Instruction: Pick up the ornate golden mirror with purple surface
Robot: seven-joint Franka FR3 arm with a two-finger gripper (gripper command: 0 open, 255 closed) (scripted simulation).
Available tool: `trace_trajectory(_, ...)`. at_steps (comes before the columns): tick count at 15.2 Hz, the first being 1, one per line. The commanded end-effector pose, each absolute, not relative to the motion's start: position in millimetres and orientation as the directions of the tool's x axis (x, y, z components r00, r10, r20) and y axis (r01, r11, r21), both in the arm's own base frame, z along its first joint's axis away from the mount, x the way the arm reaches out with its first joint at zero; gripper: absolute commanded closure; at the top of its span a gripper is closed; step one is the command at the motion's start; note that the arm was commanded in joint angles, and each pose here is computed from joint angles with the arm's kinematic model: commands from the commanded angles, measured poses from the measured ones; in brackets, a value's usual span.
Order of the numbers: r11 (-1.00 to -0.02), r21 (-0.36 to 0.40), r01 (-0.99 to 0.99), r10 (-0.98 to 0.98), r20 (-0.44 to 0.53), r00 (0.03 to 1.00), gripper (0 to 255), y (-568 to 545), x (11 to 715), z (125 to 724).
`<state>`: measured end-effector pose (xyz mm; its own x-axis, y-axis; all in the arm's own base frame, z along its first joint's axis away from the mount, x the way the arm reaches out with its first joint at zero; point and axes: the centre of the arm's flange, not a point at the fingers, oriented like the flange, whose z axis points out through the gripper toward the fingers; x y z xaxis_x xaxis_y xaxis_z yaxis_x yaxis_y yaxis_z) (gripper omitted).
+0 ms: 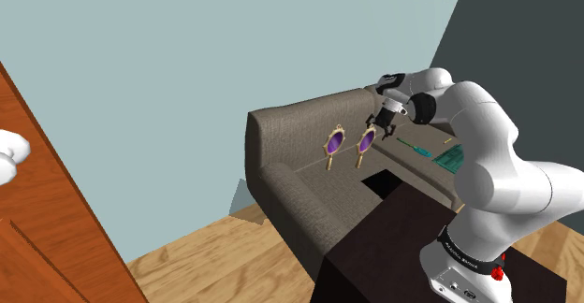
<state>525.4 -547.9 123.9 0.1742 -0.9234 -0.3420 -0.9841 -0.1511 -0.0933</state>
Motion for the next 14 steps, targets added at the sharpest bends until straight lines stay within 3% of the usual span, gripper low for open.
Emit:
trace_trajectory(1, -0.151, -0.094, -0.984, -0.924, -0.342, 0.174, 0, -547.9, 525.0, 113.5)
trace_trajectory(4, -0.151, -0.094, -0.984, -0.924, -0.342, 0.174, 0, -547.9, 525.0, 105.2)
trace_trajectory(5, -0.151, -0.094, -0.984, -0.924, -0.342, 0.174, 255, -547.8, 524.6, 105.8)
trace_trajectory(14, -0.151, -0.094, -0.984, -0.924, -0.342, 0.174, 255, -547.9, 525.0, 105.2)
